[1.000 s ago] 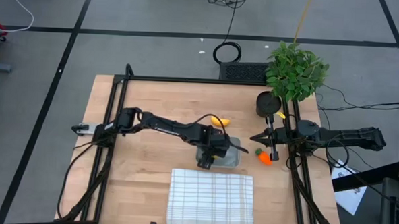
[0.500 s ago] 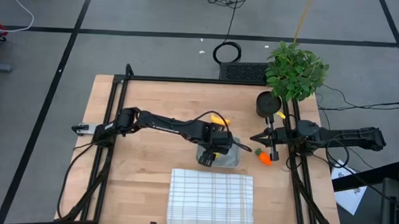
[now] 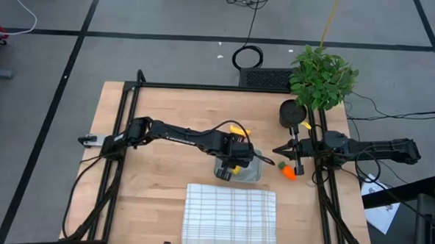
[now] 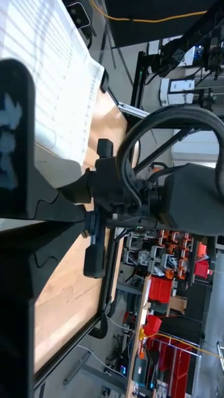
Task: Pick and placing Produce into tupperware
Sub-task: Put the yellow banana into the gray bin
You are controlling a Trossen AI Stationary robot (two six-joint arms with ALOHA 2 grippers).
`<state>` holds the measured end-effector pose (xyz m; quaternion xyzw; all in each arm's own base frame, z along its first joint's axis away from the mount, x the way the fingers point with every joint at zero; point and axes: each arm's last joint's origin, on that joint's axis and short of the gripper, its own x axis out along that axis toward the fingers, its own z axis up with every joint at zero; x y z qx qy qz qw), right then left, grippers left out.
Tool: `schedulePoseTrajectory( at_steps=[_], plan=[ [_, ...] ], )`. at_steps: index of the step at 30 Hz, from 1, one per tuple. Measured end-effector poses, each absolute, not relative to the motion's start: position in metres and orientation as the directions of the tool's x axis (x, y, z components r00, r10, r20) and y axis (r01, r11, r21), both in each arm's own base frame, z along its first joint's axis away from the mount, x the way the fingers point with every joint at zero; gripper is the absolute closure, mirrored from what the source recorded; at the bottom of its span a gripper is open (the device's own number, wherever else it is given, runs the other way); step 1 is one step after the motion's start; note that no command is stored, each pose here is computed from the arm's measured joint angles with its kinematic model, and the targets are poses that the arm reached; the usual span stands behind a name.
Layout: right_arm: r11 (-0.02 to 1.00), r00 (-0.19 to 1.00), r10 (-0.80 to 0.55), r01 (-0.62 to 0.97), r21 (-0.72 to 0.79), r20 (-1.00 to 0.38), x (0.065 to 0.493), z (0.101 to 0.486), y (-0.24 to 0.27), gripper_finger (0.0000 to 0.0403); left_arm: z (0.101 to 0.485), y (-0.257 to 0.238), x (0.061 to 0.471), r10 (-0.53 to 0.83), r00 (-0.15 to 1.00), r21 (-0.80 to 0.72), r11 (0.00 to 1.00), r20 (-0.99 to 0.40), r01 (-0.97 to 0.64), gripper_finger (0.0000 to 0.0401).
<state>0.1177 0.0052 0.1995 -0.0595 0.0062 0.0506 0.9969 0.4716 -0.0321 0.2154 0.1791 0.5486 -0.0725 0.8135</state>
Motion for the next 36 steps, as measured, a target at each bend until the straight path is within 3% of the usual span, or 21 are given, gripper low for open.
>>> schedulePoseTrajectory(
  at_steps=[3,11,17,20,36],
  plan=[
    [0.988,0.995,0.1,-0.102,-0.118,-0.019,0.118,0.199,0.005,0.0403,0.215,-0.032,0.471,0.079,0.382,0.21,0.925,-0.921,0.315,0.0394],
    [0.988,0.995,0.1,-0.102,-0.118,-0.018,0.118,0.199,0.005,0.0403,0.215,-0.031,0.47,0.086,0.373,0.218,0.92,-0.924,0.327,0.0385],
    [0.988,0.995,0.101,-0.102,-0.115,-0.018,0.118,0.199,0.005,0.0403,0.223,-0.028,0.46,0.225,0.317,0.327,0.89,-0.921,0.318,0.0396],
    [0.988,0.995,0.101,-0.102,-0.114,-0.019,0.118,0.199,0.005,0.0403,0.24,-0.022,0.45,0.263,0.307,0.354,0.886,-0.915,0.299,0.0398],
    [0.988,0.995,0.101,-0.103,-0.114,-0.021,0.118,0.199,0.005,0.0403,0.367,0.007,0.376,0.287,0.536,0.413,0.902,-0.794,0.128,0.04]
  ],
)
